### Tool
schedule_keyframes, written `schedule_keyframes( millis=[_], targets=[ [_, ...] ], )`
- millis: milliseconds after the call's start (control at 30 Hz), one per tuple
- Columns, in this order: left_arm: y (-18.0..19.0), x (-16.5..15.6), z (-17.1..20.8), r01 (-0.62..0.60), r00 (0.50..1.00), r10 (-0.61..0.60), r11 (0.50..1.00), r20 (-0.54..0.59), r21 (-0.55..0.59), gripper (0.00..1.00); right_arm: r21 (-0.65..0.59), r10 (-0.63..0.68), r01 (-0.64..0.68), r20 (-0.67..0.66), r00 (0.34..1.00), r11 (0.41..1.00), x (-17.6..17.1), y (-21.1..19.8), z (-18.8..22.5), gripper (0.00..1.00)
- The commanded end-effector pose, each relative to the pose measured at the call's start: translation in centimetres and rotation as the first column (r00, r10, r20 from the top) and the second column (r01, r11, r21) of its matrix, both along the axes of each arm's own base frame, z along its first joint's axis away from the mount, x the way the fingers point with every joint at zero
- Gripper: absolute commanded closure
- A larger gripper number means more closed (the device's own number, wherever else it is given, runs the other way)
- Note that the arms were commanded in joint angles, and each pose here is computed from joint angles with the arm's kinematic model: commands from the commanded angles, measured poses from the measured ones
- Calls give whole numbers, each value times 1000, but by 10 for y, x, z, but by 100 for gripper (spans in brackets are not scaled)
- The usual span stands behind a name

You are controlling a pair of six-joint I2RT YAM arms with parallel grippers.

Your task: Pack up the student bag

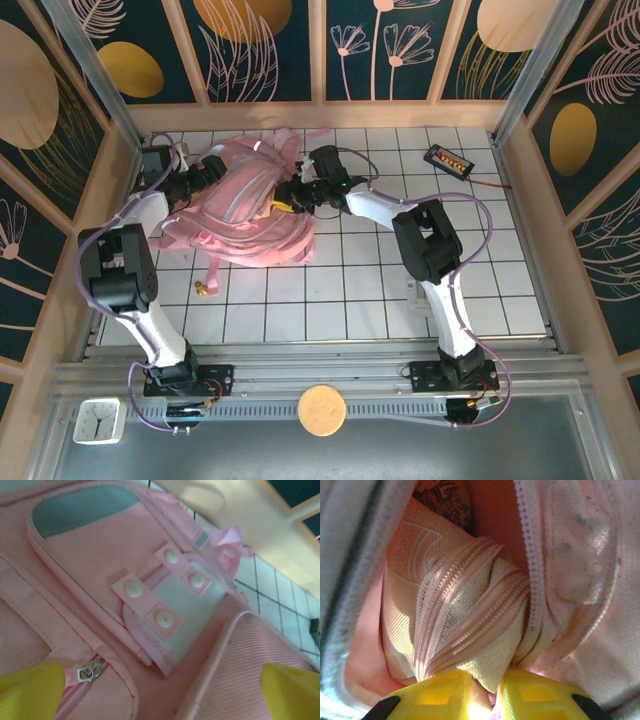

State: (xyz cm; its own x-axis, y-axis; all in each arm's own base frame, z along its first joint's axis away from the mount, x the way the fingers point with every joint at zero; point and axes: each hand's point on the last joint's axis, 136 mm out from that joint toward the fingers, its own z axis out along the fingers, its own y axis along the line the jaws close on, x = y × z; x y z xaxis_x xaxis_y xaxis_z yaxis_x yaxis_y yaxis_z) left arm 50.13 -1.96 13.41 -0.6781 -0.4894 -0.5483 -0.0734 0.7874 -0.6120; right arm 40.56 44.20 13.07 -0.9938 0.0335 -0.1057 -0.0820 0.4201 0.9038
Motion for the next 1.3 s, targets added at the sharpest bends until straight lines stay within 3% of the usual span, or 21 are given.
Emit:
schedule_keyframes(
  millis=[0,300,467,800,900,1067,1267],
  targets=[
    [-17,-4,-15,135,991,-135,991,15,19,1,44,31,-32,5,999,999,-1,21,5,80],
    [-95,-43,-34,325,946,-322,943,51,-77,10,119,73,-72,2,997,990,6,61,11,99],
    [-124,-54,-28,368,929,-359,922,86,-121,14,149,104,-100,-14,995,984,2,87,10,100],
    [-182,-85,-47,466,884,-465,865,51,-187,19,276,151,-133,-44,988,952,-13,141,-7,100],
    [-171,-87,-59,414,908,-418,900,-5,-134,19,257,131,-116,-40,991,959,-5,132,-8,98],
    [-139,-84,-67,322,944,-326,945,-59,-61,16,139,57,-58,7,998,989,13,84,7,84],
    [-100,-82,-62,221,973,-226,972,-48,-83,16,79,-16,13,27,1000,997,19,28,24,68]
  ],
)
